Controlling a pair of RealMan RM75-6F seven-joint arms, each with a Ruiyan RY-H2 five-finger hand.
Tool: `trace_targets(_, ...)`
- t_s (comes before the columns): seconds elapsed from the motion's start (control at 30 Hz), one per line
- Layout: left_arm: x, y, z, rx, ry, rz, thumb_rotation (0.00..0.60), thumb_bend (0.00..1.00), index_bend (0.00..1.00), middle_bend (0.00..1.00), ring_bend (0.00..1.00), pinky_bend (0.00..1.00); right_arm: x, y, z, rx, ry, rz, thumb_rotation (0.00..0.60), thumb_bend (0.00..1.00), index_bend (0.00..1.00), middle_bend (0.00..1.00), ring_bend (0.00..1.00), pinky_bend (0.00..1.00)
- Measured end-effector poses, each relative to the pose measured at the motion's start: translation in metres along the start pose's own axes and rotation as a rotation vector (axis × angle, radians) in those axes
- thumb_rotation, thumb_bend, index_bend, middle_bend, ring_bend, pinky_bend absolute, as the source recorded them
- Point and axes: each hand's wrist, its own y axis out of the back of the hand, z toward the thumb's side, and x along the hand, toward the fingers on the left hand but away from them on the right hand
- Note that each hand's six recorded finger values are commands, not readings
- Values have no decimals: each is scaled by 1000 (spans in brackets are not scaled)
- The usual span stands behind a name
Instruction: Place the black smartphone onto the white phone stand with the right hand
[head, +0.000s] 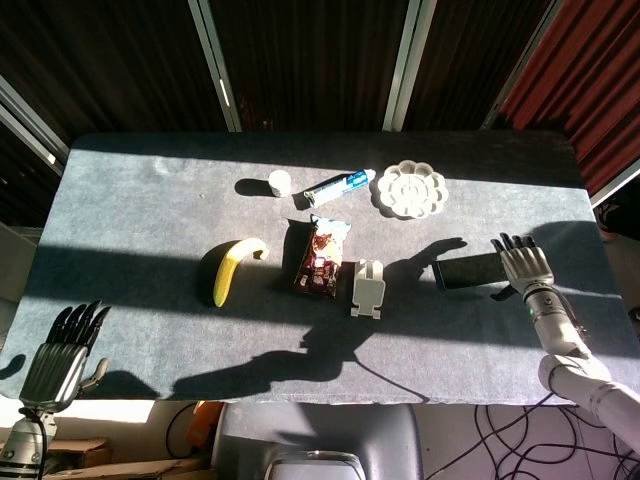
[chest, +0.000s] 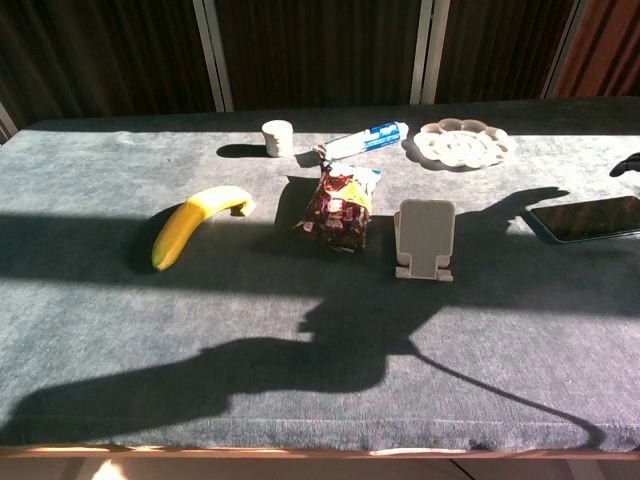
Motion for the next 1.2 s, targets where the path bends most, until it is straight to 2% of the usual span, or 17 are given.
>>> trace_targets(0.17, 0, 2, -1, -4, 4, 10, 600, 394, 0, 0, 0, 73, 6, 2, -3, -12, 27, 15, 600, 263, 110, 83, 0, 0)
trace_targets(0.43, 1, 0, -1, 0, 5, 3, 600, 393, 0, 0, 0, 73, -3, 4, 5, -47, 40, 30, 600, 266, 215, 127, 0, 0)
trace_targets(0.77, 4, -1, -2, 2, 15, -1, 600, 394, 0, 0, 0, 73, -22, 10, 15, -83, 48, 62, 600, 340, 350, 198, 0, 0)
trace_targets(1.2, 6, -2, -1, 4, 14, -5, 600, 395, 0, 0, 0, 73, -30, 5, 14, -70, 37, 80, 600, 346, 368, 211, 0, 0)
